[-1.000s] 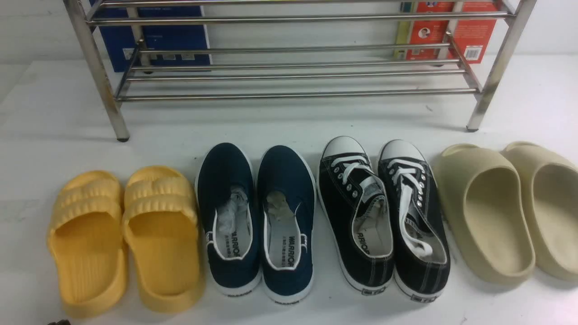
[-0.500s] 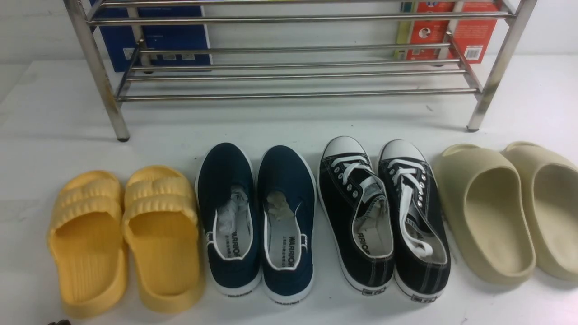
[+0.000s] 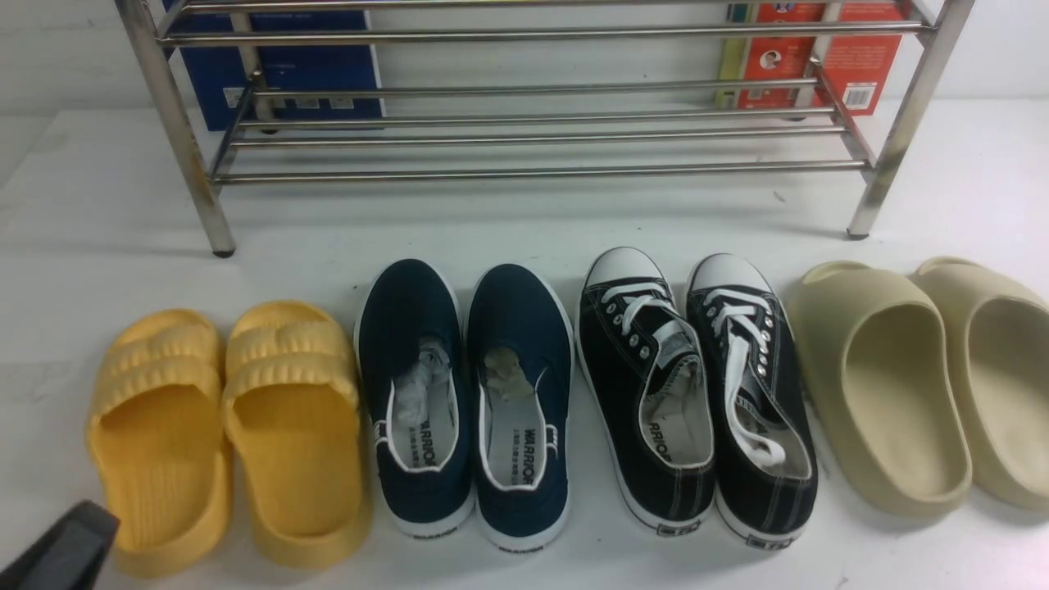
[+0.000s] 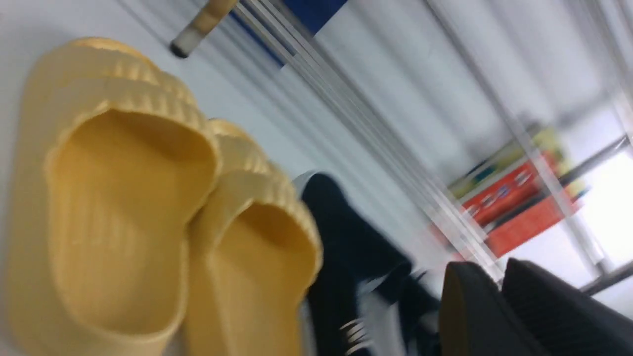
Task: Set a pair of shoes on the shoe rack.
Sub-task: Use the left arm to grab the shoe closest to it
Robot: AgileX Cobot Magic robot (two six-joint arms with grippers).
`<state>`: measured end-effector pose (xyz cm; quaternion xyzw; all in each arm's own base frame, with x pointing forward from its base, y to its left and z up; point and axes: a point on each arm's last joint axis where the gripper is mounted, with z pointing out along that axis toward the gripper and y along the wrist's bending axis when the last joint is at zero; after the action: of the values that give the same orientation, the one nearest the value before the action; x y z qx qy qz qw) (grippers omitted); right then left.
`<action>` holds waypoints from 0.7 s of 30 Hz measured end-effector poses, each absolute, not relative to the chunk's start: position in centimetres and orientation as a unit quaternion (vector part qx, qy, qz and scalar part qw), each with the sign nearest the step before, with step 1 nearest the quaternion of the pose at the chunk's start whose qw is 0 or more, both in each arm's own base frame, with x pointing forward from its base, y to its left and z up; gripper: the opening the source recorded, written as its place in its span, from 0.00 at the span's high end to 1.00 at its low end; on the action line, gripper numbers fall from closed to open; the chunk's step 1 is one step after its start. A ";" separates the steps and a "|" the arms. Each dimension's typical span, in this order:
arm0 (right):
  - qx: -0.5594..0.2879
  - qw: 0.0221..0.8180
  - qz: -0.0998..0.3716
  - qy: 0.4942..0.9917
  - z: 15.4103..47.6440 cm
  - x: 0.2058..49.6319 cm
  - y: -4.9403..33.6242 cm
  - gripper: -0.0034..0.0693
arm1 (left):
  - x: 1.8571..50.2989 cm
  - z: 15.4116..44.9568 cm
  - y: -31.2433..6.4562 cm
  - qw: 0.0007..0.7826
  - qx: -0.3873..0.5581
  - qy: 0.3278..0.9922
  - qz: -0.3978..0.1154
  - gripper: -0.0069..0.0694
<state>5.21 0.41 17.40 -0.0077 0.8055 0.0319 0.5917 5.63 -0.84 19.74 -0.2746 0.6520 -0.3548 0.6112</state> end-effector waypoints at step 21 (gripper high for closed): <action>-0.008 0.592 0.032 0.806 17.4 5.2 0.4 0.62 | 13.2 30.4 -3.7 0.320 -0.109 0.916 -0.216 0.93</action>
<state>5.21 0.41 17.40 -0.0077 0.8055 0.0319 0.5917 13.22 -3.65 30.44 -0.1088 0.9161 -0.2158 0.3200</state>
